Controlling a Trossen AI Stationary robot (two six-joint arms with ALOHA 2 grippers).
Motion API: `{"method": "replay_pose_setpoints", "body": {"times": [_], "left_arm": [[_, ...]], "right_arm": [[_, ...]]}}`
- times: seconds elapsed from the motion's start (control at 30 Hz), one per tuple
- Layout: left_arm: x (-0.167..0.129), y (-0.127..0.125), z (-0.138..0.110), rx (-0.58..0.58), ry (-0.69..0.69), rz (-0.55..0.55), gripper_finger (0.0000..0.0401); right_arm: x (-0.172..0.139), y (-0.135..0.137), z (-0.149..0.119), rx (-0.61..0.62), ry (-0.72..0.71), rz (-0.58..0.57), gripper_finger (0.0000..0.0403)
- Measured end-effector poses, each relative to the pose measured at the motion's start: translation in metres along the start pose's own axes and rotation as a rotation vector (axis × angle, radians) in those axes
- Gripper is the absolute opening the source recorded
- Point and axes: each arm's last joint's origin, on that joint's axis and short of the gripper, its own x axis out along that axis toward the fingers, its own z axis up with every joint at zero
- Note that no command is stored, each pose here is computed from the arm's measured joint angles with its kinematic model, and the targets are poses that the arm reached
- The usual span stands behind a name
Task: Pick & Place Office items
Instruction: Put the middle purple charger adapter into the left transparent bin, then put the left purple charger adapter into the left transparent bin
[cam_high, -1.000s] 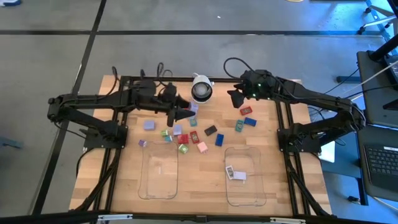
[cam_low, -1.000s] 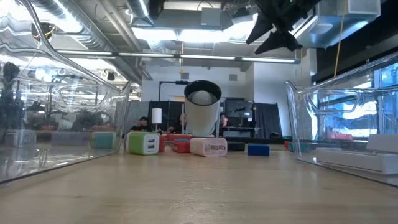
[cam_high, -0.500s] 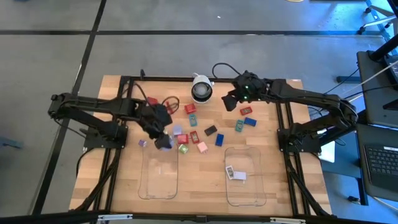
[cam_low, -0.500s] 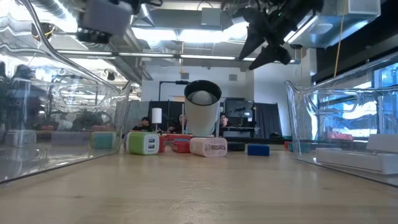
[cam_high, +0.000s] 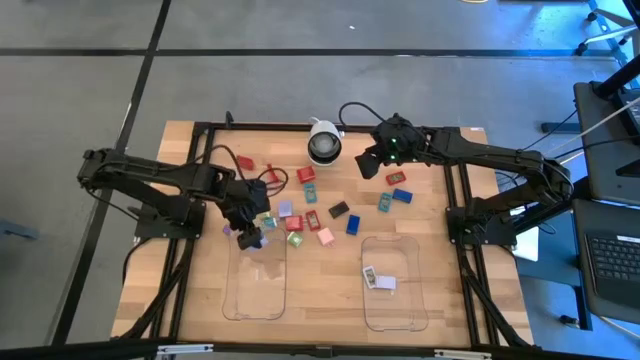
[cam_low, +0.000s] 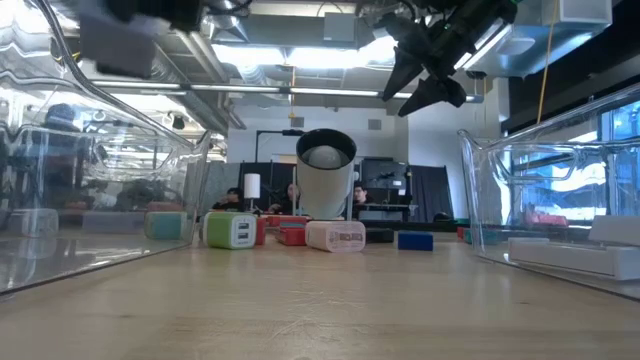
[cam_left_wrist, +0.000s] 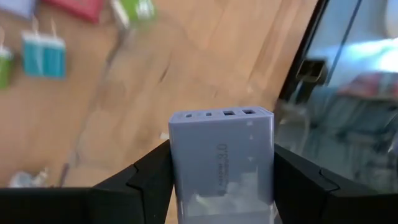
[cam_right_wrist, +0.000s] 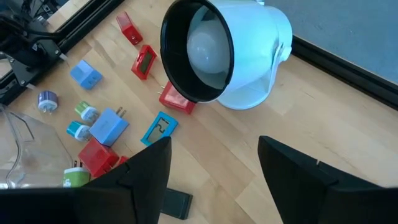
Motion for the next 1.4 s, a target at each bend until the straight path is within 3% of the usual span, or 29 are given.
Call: {"method": "replay_pose_setpoints", "body": {"times": [0.3, 0.5, 1.03, 1.4], "left_arm": [[0.047, 0.018, -0.016, -0.079, 0.043, 0.002, 0.0217], [0.07, 0.018, -0.017, -0.041, 0.029, -0.036, 0.0217], [0.076, 0.016, -0.015, -0.002, 0.008, -0.04, 0.0253], [0.075, 0.017, -0.013, 0.019, 0.012, -0.056, 0.0255]], "right_arm": [[0.0, 0.0, 0.0, -0.008, -0.002, -0.002, 0.0244], [0.0, 0.0, 0.0, -0.03, -0.002, -0.003, 0.0244], [0.0, 0.0, 0.0, -0.031, -0.002, -0.002, 0.0244], [0.0, 0.0, 0.0, -0.031, -0.002, -0.002, 0.0244]]}}
